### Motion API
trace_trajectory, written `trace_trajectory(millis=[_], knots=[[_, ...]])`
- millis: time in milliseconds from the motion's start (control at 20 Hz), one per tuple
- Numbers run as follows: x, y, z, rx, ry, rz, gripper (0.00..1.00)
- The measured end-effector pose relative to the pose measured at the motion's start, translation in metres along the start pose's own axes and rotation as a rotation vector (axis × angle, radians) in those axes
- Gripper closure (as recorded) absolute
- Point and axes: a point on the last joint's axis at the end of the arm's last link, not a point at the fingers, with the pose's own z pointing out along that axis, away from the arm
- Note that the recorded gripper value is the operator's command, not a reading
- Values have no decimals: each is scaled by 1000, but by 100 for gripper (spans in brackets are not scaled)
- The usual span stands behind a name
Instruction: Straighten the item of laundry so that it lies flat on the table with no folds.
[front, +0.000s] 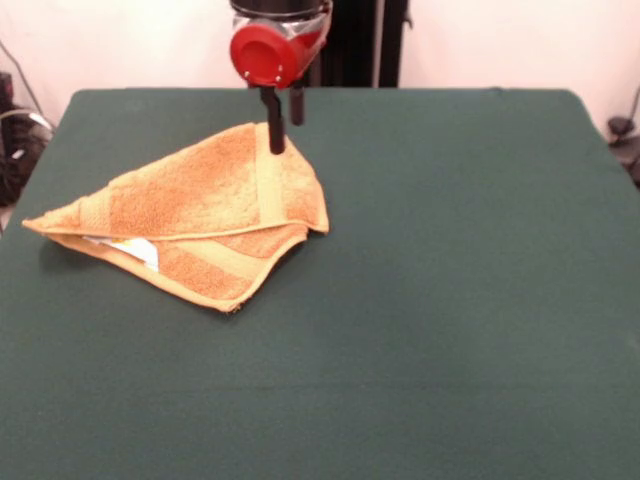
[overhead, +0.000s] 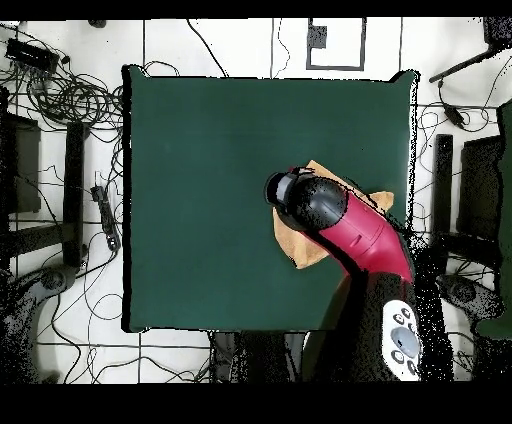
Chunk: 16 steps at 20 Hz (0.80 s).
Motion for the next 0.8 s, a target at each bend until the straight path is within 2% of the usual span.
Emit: trace_trajectory(millis=[200, 550, 800], knots=[[-12, 4, 12, -19, -15, 14, 0], [-36, 10, 30, -6, -19, 49, 0], [-33, 13, 41, 0, -22, 40, 0]])
